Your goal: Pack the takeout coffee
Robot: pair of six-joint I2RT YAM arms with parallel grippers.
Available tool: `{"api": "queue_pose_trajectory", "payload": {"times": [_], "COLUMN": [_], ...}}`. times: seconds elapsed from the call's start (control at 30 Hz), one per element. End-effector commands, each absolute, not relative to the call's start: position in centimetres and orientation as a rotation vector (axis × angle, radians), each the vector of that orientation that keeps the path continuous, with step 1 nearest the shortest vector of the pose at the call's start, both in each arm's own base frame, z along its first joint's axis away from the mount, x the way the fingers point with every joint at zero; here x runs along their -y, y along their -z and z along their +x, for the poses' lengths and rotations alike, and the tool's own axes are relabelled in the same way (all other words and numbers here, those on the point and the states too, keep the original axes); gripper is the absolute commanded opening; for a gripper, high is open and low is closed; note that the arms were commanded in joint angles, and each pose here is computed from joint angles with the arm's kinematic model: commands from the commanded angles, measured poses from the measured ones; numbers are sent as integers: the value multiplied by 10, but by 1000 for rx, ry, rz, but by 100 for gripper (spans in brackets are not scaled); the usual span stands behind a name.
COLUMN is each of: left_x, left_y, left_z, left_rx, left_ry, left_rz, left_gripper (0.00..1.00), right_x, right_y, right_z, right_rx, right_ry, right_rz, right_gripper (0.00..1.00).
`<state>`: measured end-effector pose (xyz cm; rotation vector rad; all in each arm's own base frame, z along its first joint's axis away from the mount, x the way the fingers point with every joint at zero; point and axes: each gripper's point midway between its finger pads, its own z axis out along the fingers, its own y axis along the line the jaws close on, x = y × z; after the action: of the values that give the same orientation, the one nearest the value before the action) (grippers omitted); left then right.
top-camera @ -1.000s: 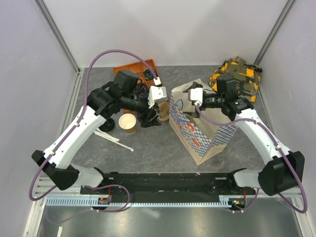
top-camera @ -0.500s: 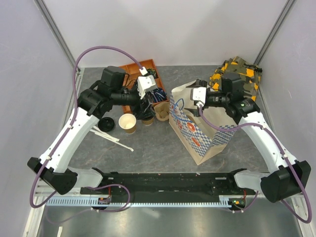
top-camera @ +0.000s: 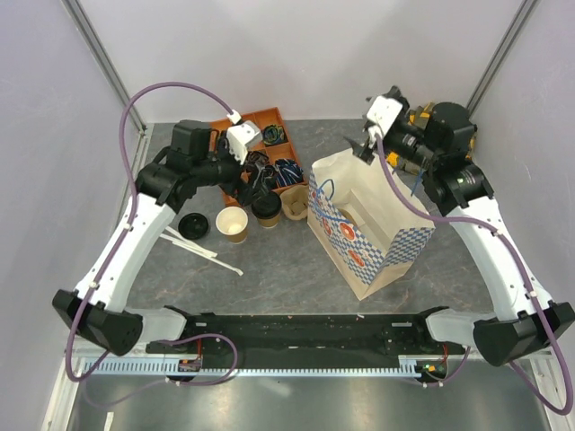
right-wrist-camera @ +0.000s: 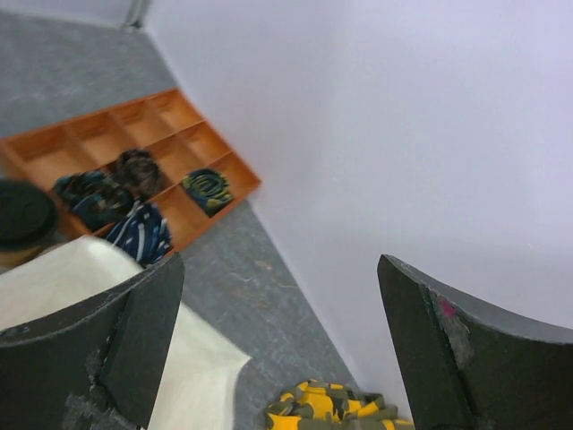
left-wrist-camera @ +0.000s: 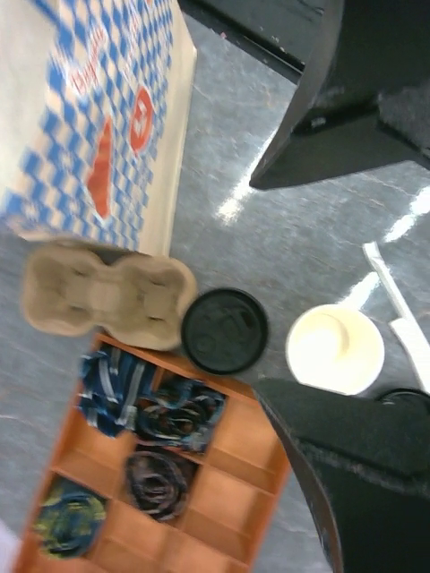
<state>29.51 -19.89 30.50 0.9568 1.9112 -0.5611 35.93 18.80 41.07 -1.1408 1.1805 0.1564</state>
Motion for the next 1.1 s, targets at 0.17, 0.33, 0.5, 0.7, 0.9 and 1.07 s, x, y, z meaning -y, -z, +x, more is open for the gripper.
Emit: {"api": "queue_pose_trajectory", "payload": {"times": [0.17,0.33,0.5,0.7,0.9,1.07], "left_x": [191,198,204,208,210,213], "left_y": [-245,-219,-199,-186,-189,-185], "left_z": [309,334,347,356,360,357], "left_rx": [-2179,-2249,-2299,-2322,-2309,-2317], "left_ry": [330,256,219,191,200,231], "left_rz": [997,965,970,966,954,951], "left_gripper": [100,100,100,100,100,100], "right_x": [-137,-123,-113,-106,-87,-79], "right_y": [-467,-459,-446,-419,-393,-394], "right_z": [390,398,398,386,368,350], "right_rx": [-1359,-1467,-1568,-1738,-1928,-1968], "right_ry": [-52,-58,-74,-140,-218,-246], "right_rz": [-718,-634,-598,-628,-620,-582], "right_gripper": [98,98,98,98,98,98]}}
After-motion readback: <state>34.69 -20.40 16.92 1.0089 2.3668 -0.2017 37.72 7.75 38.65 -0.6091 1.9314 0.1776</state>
